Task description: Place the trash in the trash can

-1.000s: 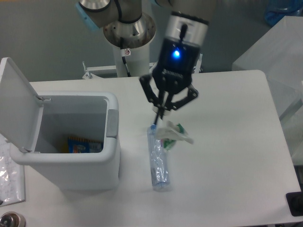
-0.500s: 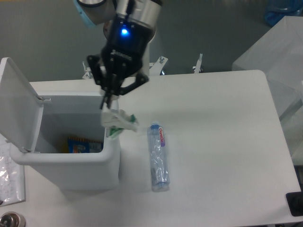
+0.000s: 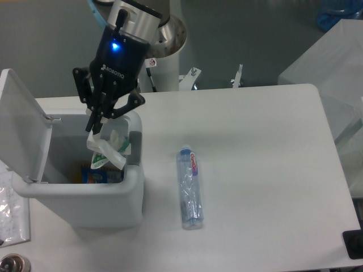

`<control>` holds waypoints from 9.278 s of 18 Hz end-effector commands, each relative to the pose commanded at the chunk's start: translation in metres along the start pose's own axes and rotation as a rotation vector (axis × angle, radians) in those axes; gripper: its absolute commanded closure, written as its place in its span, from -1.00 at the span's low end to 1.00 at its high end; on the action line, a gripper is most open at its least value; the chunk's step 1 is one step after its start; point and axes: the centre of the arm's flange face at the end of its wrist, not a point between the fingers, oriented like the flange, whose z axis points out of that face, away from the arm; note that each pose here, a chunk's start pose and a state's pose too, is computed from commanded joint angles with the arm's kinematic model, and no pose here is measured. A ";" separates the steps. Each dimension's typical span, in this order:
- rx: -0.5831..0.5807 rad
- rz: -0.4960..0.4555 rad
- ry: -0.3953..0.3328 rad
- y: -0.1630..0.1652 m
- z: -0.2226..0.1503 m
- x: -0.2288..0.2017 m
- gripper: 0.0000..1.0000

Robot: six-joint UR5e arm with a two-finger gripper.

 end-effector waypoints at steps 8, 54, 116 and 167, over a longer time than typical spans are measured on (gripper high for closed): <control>0.005 -0.005 -0.015 0.000 -0.002 -0.007 -1.00; -0.825 -0.396 -0.105 0.199 0.247 -0.246 -1.00; 0.311 -0.080 0.130 -0.091 -0.024 -0.159 0.03; -0.109 -0.071 -0.188 0.164 0.015 -0.311 -1.00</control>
